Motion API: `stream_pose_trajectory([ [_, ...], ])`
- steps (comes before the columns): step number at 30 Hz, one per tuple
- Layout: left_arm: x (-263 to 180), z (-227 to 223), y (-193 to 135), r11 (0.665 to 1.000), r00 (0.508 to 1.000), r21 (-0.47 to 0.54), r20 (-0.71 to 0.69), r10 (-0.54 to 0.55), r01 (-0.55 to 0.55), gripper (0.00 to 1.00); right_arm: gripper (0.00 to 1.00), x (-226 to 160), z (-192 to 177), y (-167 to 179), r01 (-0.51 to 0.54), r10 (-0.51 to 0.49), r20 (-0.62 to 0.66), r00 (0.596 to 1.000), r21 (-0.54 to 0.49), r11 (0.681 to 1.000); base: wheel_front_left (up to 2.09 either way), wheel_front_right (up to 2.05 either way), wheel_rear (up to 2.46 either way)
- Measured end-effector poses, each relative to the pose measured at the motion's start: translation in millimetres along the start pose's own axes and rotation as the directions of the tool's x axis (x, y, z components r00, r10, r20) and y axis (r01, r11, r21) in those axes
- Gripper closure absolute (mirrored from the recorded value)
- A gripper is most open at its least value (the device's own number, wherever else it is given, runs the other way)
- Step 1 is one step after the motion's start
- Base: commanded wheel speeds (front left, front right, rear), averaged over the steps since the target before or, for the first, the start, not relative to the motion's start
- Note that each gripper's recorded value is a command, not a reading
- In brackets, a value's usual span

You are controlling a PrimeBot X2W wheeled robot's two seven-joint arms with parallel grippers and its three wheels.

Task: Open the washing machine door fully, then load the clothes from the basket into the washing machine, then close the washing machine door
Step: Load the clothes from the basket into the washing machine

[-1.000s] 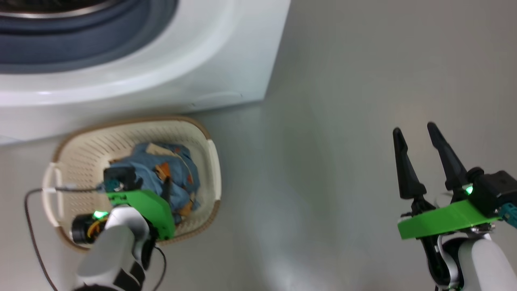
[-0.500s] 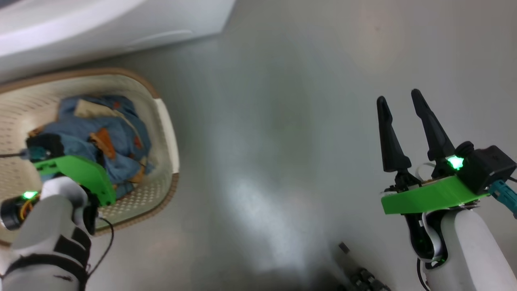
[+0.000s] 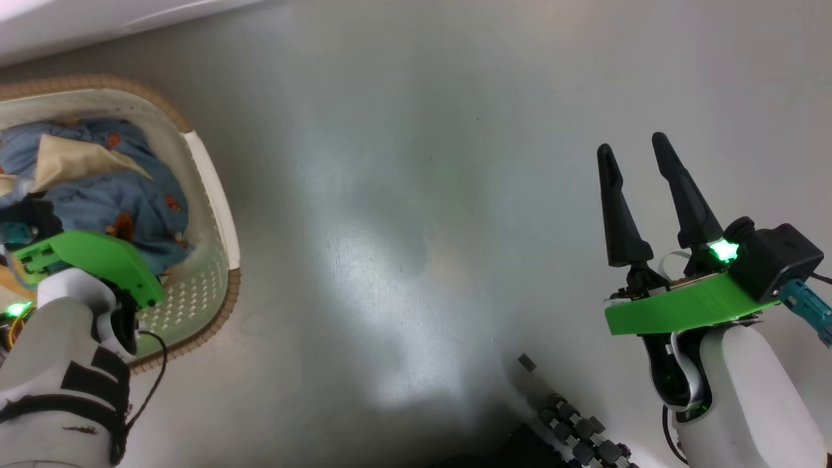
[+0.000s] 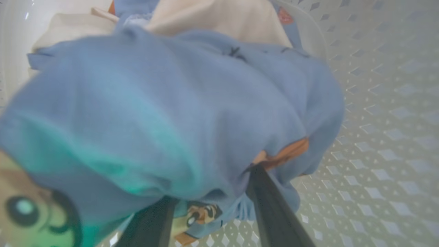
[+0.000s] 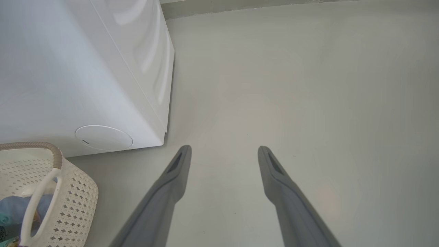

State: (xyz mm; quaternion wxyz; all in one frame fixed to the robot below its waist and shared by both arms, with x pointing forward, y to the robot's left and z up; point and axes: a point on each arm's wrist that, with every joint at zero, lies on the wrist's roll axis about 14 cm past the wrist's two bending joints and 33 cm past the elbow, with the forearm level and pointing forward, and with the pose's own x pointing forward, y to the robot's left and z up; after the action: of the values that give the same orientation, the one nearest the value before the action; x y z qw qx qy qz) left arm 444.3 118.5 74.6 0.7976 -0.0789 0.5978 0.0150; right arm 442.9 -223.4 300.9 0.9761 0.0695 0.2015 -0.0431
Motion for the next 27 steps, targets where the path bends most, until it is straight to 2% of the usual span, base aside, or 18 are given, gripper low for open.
stream_pose_trajectory([
  [5, -1, 0, 5, 1.000, 1.000, -0.028, 0.008, 0.010, -0.010, 1.00, 0.00, 3, 0, 2, -0.007, 0.007, 0.008, 1.000, 0.004, 1.000, 0.00, 0.00, 0.00],
  [13, -15, 17, 6, 0.997, 0.994, -0.075, 0.107, 0.000, 0.008, 1.00, 0.00, 7, 10, 6, -0.015, 0.014, 0.039, 0.999, 0.011, 1.000, 0.00, 0.00, 0.00],
  [27, -80, 40, 4, 0.994, 0.941, -0.081, 0.336, -0.041, 0.072, 1.00, 0.00, -10, 55, 5, -0.016, 0.020, 0.124, 0.992, -0.035, 0.999, 0.00, 0.00, 0.00],
])
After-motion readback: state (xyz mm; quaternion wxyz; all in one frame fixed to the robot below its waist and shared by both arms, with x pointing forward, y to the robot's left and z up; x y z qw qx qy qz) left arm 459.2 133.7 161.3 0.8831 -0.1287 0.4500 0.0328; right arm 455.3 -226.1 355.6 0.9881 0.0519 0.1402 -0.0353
